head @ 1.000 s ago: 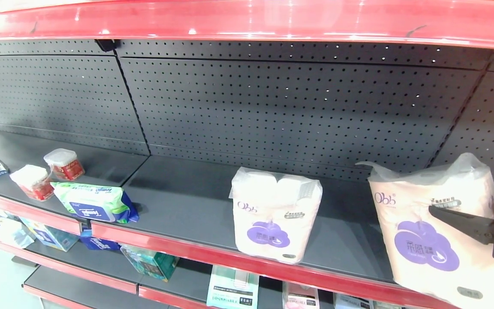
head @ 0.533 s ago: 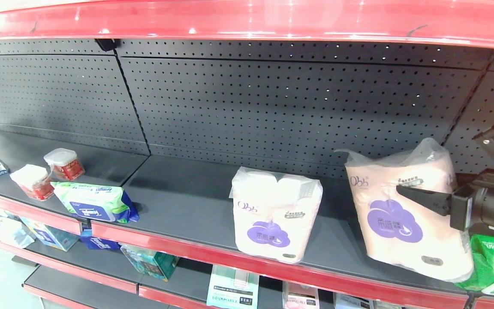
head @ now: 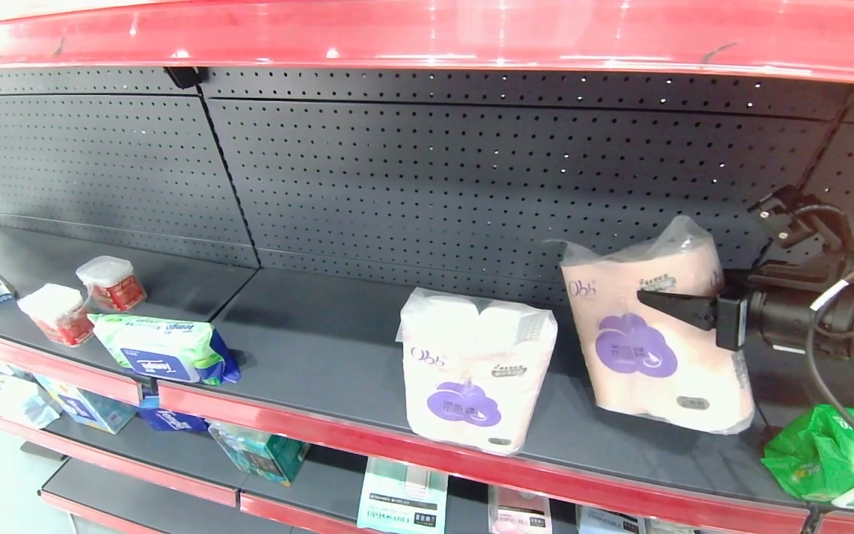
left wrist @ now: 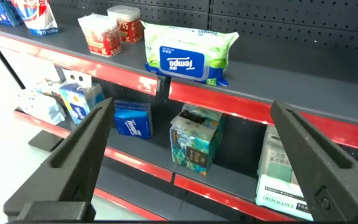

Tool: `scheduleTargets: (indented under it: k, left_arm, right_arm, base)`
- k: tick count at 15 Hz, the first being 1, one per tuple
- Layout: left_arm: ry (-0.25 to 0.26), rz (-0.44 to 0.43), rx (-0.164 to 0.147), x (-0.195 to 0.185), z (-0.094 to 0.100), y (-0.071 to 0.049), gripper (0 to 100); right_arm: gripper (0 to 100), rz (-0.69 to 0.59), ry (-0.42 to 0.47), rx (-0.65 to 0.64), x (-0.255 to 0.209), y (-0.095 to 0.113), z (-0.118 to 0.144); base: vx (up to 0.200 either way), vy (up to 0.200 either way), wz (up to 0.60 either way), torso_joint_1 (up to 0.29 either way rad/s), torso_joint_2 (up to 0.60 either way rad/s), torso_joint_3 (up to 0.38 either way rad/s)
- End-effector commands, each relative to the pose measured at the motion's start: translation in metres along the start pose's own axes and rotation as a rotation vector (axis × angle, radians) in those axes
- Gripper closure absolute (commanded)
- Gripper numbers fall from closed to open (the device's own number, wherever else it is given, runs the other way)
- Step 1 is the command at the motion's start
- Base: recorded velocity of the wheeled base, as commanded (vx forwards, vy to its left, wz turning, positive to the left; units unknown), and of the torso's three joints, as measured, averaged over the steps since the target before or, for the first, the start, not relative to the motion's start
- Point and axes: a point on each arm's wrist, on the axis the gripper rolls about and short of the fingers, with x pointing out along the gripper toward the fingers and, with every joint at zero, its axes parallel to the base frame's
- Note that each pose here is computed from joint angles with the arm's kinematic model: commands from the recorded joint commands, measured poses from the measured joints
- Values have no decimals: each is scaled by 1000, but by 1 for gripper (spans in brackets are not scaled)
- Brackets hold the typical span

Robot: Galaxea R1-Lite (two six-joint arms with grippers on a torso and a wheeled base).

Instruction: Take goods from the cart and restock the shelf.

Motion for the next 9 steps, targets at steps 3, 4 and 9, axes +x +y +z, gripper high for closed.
scheduleTargets:
  k: [3, 4, 9]
  left_arm:
    - [0, 1, 0, 0, 0, 0, 0]
    - [0, 1, 0, 0, 0, 0, 0]
    - [0, 1, 0, 0, 0, 0, 0]
  right_arm:
    - [100, 38, 15, 13, 39, -14, -13]
    - [100, 48, -13, 25, 49, -19, -11]
    - [100, 144, -101, 3, 101, -34, -9]
  base:
    - [0, 0, 0, 0, 0, 0]
    - [0, 0, 0, 0, 0, 0]
    - [0, 0, 0, 0, 0, 0]
